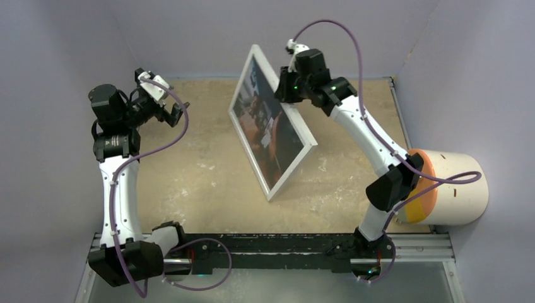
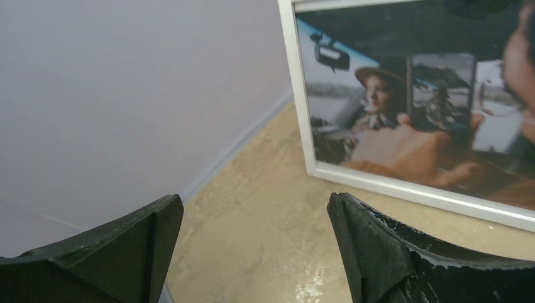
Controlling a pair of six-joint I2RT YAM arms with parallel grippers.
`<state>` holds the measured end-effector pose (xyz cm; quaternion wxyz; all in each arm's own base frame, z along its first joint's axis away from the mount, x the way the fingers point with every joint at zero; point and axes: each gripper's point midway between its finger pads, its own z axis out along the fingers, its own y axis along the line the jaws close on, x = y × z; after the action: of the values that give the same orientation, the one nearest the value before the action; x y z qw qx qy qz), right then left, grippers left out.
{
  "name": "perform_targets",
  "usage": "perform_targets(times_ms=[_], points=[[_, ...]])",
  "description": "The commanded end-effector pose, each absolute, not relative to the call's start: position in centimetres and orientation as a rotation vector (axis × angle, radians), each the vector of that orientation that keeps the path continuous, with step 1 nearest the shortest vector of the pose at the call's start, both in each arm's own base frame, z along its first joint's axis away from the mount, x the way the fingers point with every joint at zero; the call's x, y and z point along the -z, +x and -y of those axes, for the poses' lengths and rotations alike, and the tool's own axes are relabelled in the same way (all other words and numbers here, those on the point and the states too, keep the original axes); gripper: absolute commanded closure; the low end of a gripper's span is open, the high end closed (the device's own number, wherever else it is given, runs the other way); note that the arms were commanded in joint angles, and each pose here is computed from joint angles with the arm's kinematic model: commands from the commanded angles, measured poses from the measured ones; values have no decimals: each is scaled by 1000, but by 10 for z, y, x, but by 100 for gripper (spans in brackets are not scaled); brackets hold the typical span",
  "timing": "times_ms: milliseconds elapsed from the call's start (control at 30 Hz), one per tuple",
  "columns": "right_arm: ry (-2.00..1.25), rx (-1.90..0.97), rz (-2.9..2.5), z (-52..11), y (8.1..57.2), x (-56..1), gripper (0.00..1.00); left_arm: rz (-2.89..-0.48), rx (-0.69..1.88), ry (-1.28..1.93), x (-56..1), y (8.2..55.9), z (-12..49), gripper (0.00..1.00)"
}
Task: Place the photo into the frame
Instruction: Turn over the photo frame at the center of the board.
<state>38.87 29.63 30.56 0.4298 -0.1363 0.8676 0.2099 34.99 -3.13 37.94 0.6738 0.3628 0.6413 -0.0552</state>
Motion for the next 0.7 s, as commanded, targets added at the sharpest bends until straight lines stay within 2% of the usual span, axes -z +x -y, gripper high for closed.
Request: perform_targets(times_ms=[0, 200, 333, 667], points=[[-198, -661, -2215, -267, 398, -304, 100, -1510, 249, 808, -359, 346, 38, 7], [-40, -813, -2194, -226, 393, -270, 100, -1621, 270, 807, -325, 351, 29, 5], [92, -892, -2248, -205, 371, -209, 100, -1718, 286, 829, -290, 353, 23, 4], [291, -894, -2245, -175, 349, -125, 100, -1910, 305, 829, -217, 354, 8, 3]])
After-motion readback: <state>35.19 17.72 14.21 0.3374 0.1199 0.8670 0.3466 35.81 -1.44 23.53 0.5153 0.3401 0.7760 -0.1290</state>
